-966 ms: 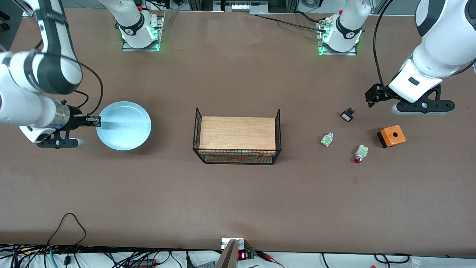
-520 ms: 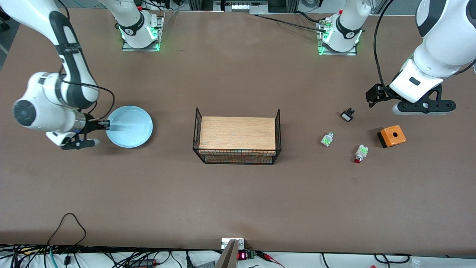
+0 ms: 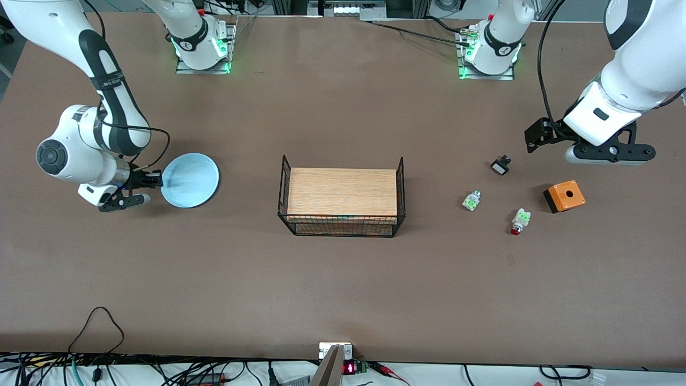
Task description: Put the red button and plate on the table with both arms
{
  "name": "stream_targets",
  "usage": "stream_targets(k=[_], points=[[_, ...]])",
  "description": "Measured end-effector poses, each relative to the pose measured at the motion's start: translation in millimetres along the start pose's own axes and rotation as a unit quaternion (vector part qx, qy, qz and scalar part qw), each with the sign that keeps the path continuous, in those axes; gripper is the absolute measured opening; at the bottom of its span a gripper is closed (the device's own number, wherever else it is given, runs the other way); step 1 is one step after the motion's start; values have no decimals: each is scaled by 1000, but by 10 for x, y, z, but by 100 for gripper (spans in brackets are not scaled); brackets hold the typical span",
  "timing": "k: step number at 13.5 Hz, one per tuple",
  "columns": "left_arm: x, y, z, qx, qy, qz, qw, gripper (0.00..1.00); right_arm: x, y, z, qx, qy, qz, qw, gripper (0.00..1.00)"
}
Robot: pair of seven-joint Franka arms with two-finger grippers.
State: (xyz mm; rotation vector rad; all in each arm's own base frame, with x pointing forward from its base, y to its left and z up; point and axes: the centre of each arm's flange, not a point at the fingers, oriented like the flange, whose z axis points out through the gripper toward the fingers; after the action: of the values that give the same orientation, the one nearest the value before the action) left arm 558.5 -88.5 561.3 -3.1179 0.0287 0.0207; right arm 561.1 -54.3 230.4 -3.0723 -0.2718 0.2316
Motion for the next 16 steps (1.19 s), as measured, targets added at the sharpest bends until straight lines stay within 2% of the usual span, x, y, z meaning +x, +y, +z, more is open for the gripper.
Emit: stream_targets(k=[3, 6, 12, 16], points=[[-1, -1, 1, 0, -1, 1, 1000, 100, 142, -374, -560, 4, -4, 45, 999, 69], [-7, 0, 6, 0, -3, 3, 1000, 100, 227, -880, -1285, 1, 12, 56, 998, 100], [-17, -3, 14, 1, -8, 4, 1000, 100, 121, -1125, -2881, 3, -4, 81, 997, 100], [-17, -24, 16, 1, -9, 2, 1000, 100, -10, -897, -3397, -7, 6, 106, 994, 100]])
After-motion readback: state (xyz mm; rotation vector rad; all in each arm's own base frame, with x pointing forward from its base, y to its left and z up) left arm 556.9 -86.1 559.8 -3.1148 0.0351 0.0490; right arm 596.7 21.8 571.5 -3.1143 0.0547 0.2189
